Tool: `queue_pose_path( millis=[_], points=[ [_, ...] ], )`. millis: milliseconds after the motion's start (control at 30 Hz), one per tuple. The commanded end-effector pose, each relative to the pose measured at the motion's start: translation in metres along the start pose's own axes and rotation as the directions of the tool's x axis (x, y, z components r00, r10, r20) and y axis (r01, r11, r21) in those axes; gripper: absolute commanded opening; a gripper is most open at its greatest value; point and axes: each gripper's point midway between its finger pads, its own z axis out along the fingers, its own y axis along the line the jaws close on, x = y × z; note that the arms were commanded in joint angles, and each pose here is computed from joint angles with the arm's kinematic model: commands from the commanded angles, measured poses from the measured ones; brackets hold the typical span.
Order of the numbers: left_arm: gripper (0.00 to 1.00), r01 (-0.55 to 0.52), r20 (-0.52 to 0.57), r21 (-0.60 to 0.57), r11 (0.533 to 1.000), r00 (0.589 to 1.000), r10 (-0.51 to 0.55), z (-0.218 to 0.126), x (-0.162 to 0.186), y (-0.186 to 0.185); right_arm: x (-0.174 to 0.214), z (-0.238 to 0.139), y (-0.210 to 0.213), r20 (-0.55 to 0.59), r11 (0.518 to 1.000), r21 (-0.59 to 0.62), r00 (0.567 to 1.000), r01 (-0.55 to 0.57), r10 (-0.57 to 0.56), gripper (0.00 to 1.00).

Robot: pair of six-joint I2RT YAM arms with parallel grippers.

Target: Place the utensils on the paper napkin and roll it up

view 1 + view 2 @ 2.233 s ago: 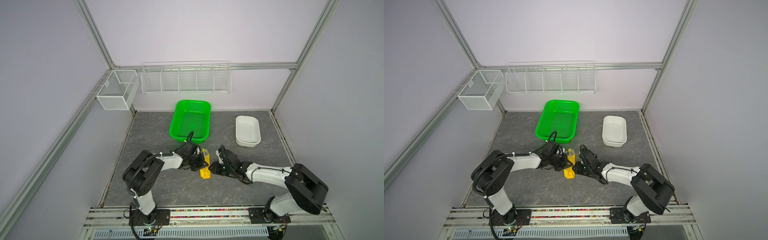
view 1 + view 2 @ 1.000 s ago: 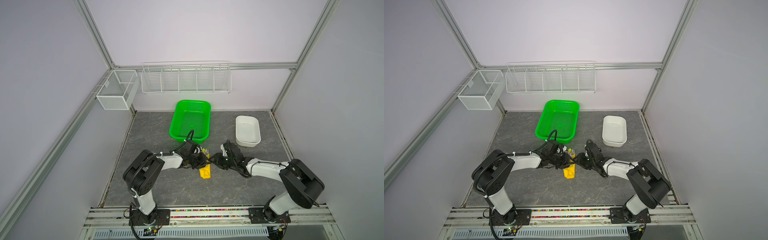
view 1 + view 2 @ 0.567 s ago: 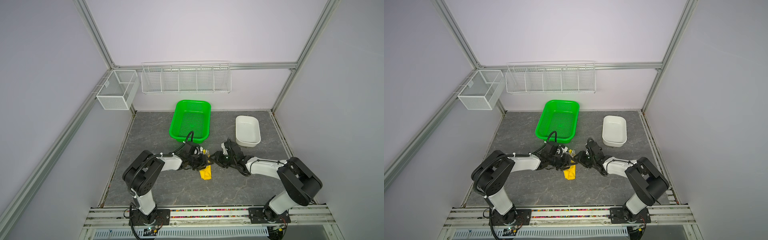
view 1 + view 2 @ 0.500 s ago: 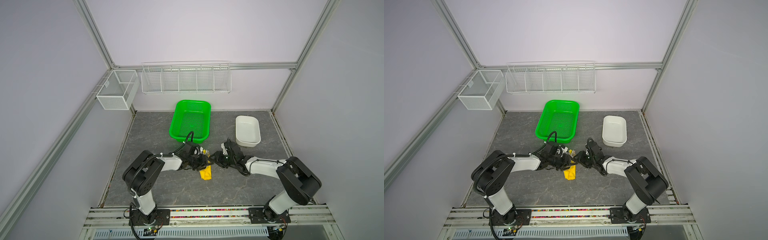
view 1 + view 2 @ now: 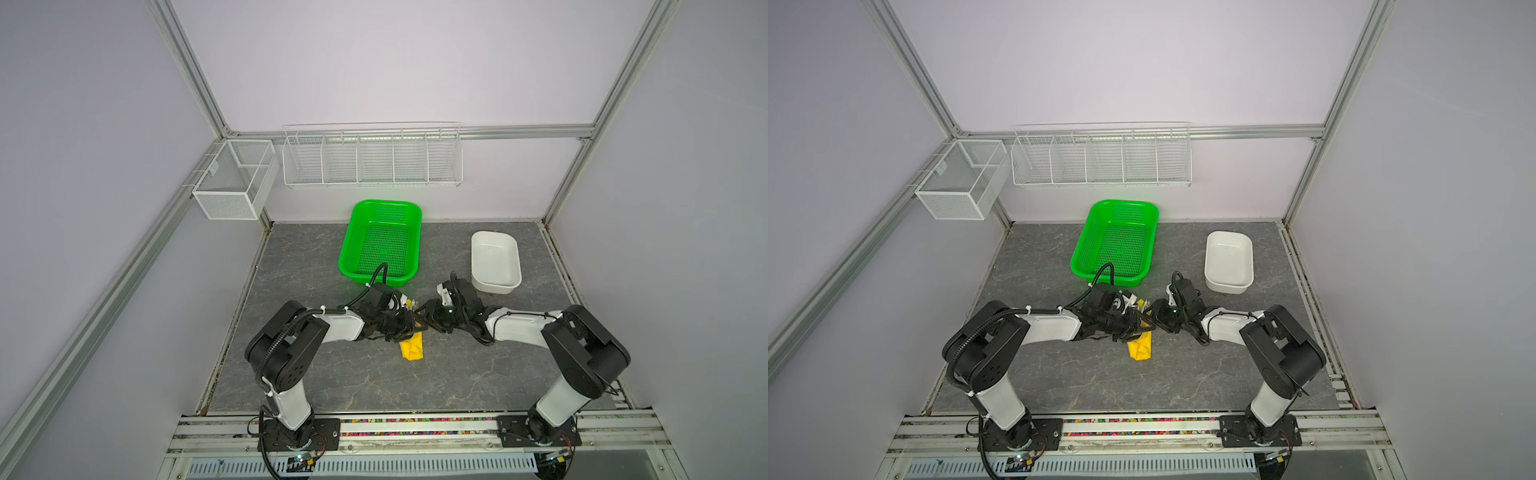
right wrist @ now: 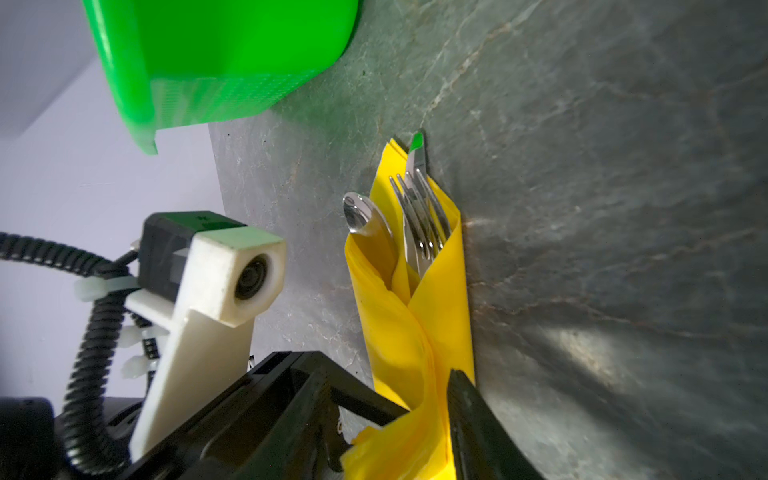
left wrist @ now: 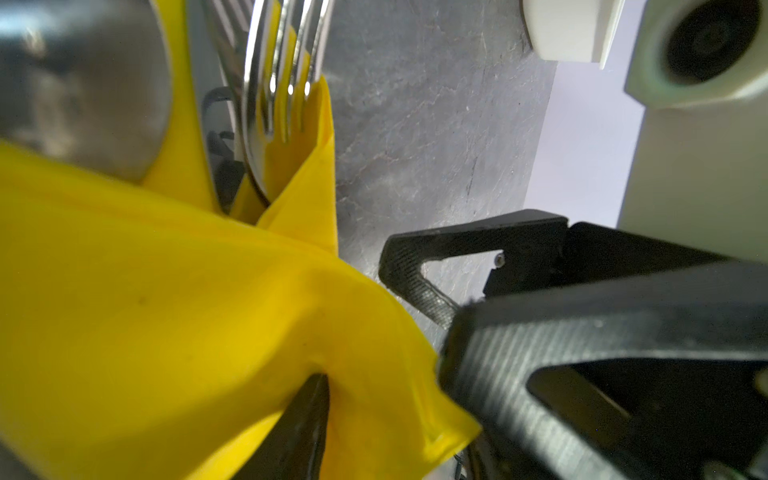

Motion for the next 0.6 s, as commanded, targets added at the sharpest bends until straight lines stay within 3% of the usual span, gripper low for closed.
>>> queue_pose_path(
  millis=[0, 567],
  points=[
    [0.51, -0.062, 0.031, 0.054, 0.997, 0.998, 0.060, -0.002, -0.007, -0.021, 0.028, 0.003, -0.006, -0.127, 1.000, 0.012, 0.992, 0.003, -0.002, 0.44],
    [0.51, -0.067, 0.036, 0.052, 0.996, 0.997, 0.065, -0.003, -0.008, -0.022, 0.033, 0.006, -0.021, -0.156, 0.998, 0.064, 0.988, 0.007, 0.003, 0.14]
  ],
)
